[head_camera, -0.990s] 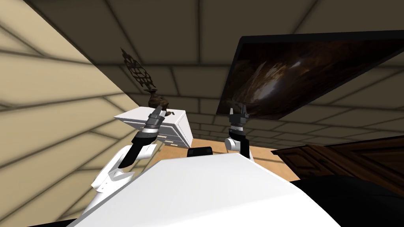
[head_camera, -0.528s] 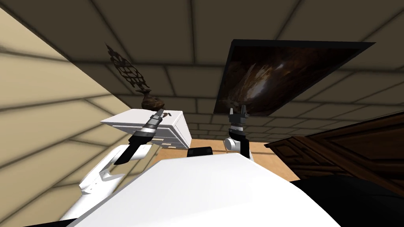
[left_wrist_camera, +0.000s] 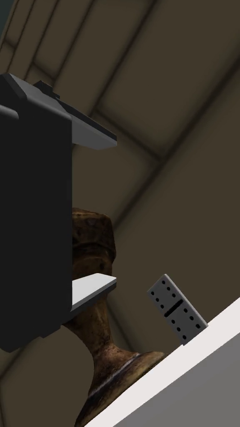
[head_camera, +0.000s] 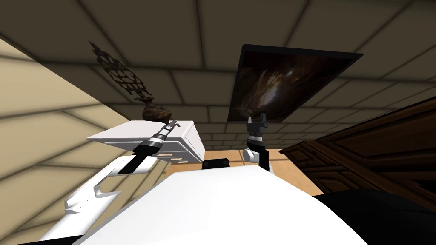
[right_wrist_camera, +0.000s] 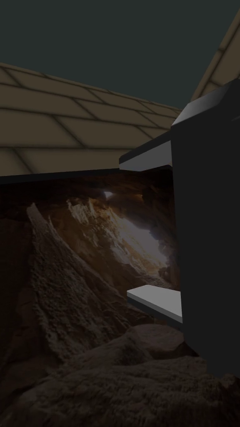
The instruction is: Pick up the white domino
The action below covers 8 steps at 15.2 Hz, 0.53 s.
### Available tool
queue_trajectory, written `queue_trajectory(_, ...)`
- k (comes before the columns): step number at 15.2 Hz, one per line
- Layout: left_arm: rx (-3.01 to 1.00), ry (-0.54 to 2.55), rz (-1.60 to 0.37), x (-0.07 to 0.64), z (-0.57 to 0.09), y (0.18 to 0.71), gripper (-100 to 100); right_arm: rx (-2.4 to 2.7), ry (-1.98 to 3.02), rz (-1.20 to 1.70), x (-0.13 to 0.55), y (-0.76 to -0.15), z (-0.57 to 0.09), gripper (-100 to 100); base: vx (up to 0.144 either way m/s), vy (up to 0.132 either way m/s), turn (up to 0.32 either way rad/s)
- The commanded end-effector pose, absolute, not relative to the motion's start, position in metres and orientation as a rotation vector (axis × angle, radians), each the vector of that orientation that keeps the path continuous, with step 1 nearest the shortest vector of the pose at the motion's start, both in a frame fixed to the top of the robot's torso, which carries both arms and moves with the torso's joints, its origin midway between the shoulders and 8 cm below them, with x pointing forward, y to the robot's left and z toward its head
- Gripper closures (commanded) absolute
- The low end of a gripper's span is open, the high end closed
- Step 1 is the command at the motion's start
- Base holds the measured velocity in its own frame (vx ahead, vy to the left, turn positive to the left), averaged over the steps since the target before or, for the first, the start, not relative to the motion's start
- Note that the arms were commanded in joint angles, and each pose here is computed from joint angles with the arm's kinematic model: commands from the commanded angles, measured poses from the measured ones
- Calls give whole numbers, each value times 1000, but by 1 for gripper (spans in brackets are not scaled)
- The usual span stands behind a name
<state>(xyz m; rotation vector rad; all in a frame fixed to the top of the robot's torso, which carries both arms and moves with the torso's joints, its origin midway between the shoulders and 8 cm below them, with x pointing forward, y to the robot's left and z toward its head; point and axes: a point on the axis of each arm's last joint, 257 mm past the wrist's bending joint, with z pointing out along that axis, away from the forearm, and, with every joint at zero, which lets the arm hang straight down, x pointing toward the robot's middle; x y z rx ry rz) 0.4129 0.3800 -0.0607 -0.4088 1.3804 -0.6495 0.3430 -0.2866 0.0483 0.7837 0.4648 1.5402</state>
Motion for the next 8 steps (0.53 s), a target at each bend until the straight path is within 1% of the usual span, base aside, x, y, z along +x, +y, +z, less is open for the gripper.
queue_trajectory(1, -411, 1414, -589, 415, -72, 395, -100, 784, 465, 1540, 343, -287, 48, 0, 13, -10, -118)
queue_trajectory(7, -406, 1529, -360, 414, -101, 447, -100, 784, 465, 1540, 343, -287, 48, 0, 16, -12, -126)
queue_trajectory(8, -407, 1507, -408, 416, -96, 437, -100, 784, 465, 1540, 343, -287, 48, 0, 11, -5, -43)
